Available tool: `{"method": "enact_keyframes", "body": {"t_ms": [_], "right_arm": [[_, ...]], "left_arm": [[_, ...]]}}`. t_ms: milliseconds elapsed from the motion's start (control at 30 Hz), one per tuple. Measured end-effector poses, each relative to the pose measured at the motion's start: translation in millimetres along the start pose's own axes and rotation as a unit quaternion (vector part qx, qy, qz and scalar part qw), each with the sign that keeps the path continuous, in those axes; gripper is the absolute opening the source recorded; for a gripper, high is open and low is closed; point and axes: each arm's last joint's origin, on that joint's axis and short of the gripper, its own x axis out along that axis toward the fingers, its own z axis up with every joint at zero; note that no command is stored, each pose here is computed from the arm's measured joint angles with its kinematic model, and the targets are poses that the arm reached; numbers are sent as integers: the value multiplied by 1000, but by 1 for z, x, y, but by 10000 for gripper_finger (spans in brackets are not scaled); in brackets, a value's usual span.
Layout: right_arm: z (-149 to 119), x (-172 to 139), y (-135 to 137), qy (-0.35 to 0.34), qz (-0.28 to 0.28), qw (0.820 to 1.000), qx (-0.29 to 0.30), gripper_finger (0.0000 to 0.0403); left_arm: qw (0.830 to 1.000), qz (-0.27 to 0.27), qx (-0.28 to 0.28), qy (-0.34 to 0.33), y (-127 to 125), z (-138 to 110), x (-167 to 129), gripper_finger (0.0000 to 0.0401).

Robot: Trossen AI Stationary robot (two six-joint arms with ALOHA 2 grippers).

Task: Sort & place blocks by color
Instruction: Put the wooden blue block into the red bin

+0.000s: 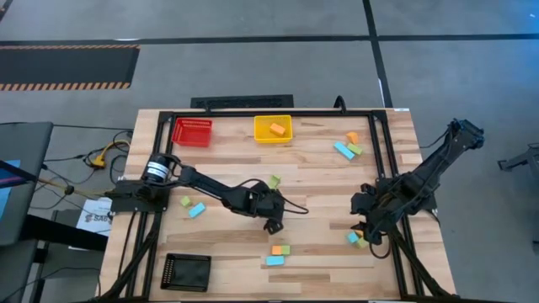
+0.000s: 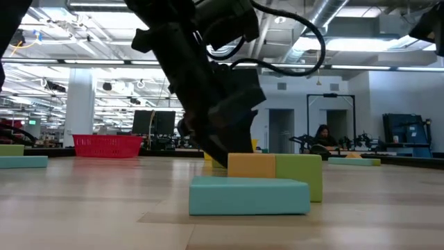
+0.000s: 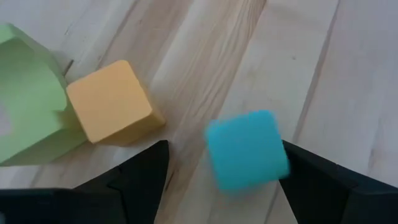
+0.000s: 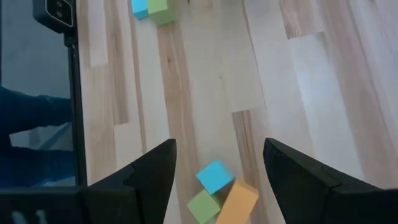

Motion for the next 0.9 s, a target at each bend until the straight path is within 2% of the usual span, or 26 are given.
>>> {"method": "enact_keyframes", "body": {"t_ms": [100, 300, 433, 567, 733, 833, 900], "right_arm": [[0, -1, -1, 1, -1, 1000, 0, 260], [1, -1, -2, -2, -3, 1000, 6, 260], [1, 0, -2, -4, -6, 1000, 6, 260], [2, 0, -3, -15, -15, 1000, 6, 260], [2, 0, -3, -21, -20, 1000, 6, 260], [2, 0, -3, -20, -20, 1000, 9, 260], [2, 0, -4, -19, -23, 1000, 9, 260]], "left_arm": [[1000, 6, -5, -9, -1, 0, 1, 274], [999, 2, -50, -7, 2, 2, 2, 274], [999, 1, -39, -9, 2, 2, 2, 262], [999, -3, -34, -10, 2, 3, 2, 213], [1000, -26, -4, -10, -3, 15, -8, 104], [999, -37, 23, 1, -4, 28, -32, 101], [999, -16, 39, 20, 1, 30, -48, 101]]}}
